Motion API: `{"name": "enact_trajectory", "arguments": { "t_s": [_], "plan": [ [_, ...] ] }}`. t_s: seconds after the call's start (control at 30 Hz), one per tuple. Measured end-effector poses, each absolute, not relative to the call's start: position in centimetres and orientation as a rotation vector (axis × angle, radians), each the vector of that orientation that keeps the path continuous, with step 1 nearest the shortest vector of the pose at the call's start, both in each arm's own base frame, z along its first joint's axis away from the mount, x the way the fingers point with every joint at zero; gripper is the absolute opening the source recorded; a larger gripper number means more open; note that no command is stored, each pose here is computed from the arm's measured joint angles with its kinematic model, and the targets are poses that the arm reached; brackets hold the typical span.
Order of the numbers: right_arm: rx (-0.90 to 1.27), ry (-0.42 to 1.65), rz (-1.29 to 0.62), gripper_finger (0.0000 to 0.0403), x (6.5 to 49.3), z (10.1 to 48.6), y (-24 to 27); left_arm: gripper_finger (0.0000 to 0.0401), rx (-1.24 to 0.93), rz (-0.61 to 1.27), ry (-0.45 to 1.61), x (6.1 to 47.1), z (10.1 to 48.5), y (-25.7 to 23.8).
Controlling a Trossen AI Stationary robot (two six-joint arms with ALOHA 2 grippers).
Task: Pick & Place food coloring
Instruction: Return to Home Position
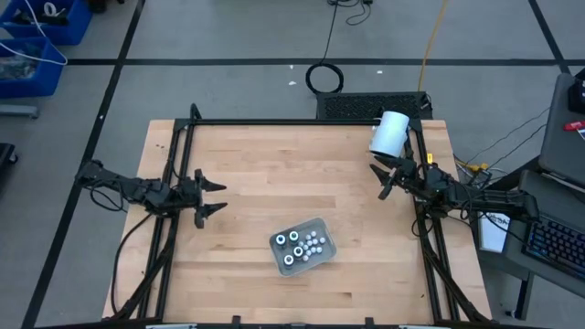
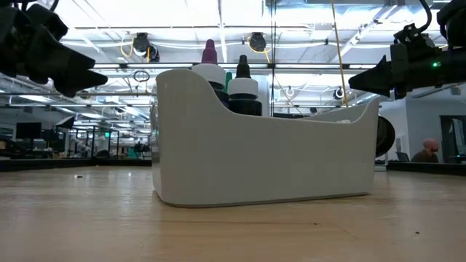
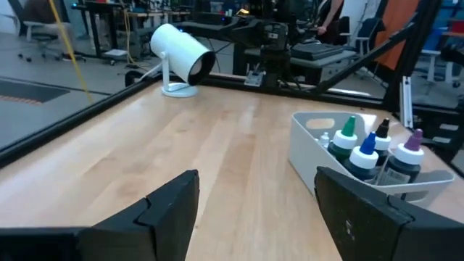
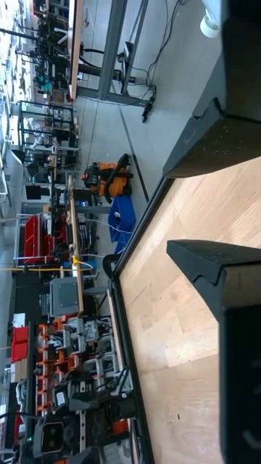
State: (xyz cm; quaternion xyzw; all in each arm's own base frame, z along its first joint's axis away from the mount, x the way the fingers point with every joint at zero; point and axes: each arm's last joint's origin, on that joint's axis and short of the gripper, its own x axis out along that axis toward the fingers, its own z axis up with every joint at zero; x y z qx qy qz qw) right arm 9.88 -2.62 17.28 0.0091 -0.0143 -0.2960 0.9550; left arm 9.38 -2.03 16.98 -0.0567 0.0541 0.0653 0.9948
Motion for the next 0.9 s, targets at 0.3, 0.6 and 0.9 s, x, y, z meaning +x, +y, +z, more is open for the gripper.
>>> {"name": "enact_trajectory", "arguments": {
  "t_s": [0.3,0.6,0.9],
  "plan": [
    [0.018,-0.029,-0.601,0.0141,9.88,17.28,-2.62,0.0274,-0.137,0.132,0.104,9.39,17.01,-2.03],
    [0.018,-0.029,-0.601,0.0141,9.88,17.28,-2.62,0.0274,-0.137,0.131,0.101,9.39,17.03,-2.03],
    [0.018,-0.029,-0.601,0.0141,9.88,17.28,-2.62,0.0274,-0.138,0.131,0.099,9.39,17.05,-2.03]
  ]
}}
